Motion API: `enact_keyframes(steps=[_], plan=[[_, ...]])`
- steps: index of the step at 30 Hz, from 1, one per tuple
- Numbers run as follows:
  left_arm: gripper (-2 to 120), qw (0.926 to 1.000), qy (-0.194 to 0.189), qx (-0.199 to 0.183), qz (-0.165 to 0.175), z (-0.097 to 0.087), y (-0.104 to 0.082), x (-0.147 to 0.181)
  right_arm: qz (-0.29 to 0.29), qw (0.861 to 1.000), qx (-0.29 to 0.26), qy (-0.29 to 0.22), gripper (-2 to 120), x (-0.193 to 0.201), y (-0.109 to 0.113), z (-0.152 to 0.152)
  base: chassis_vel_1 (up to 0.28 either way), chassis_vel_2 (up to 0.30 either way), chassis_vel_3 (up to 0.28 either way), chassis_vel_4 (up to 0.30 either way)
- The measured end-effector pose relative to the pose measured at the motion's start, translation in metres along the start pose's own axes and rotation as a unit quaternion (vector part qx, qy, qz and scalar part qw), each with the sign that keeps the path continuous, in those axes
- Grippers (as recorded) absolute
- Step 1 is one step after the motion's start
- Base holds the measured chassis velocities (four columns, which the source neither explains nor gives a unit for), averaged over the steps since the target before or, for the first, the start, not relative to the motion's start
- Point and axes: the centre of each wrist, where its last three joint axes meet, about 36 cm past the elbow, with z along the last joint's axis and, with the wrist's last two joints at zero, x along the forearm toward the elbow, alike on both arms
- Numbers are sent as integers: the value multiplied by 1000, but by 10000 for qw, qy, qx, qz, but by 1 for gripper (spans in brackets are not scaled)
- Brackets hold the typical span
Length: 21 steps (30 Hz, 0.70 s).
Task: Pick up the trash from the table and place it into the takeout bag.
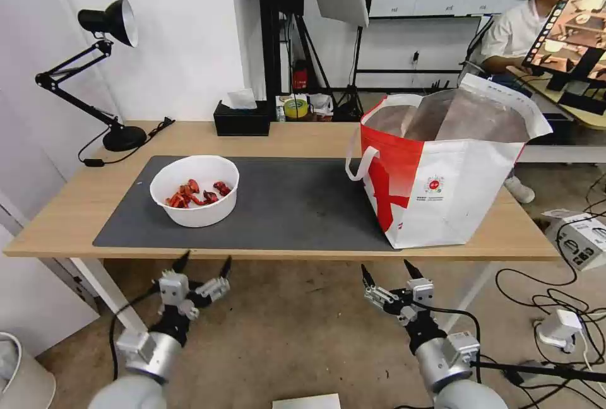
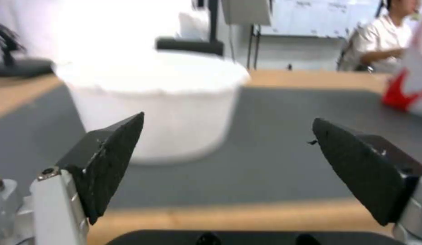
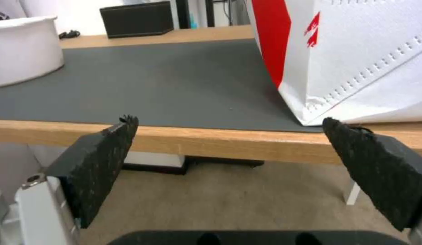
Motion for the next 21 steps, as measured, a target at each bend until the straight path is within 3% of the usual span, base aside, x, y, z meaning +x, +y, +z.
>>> enact_keyframes(steps=[1,2,4,5,9,11,13,18,20,21], plan=[[100,10000,0,0,0,0,0,0,0,10000,0,0,100,0,0,0,0,0,0,0],[100,9998,-120,-8,-141,-23,12,-15,-1,10000,1,-1,100,0,0,0,0,0,0,0],[100,9997,-120,-1,-195,-41,20,-25,0,10000,2,-2,100,0,0,0,0,0,0,0],[100,9996,-55,-28,-283,-60,29,-34,-2,10000,2,-1,100,0,0,0,0,0,0,0],[100,9988,95,-187,-453,-77,40,-41,-1,10000,3,-1,100,0,0,0,0,0,0,0],[100,9975,250,-306,-587,-95,50,-52,-2,10000,3,0,100,0,0,0,0,0,0,0],[100,9973,268,-318,-600,-97,52,-54,-2,10000,4,0,100,0,0,0,0,0,0,0],[100,9962,590,-118,-624,-127,64,-77,-3,10000,2,-1,100,0,0,-1,0,0,0,0],[100,9949,833,170,-552,-151,75,-99,-4,10000,1,-1,100,0,0,-1,0,0,0,0],[100,9949,833,170,-552,-151,75,-99,-4,10000,1,-1,100,0,0,-1,0,0,0,0]])
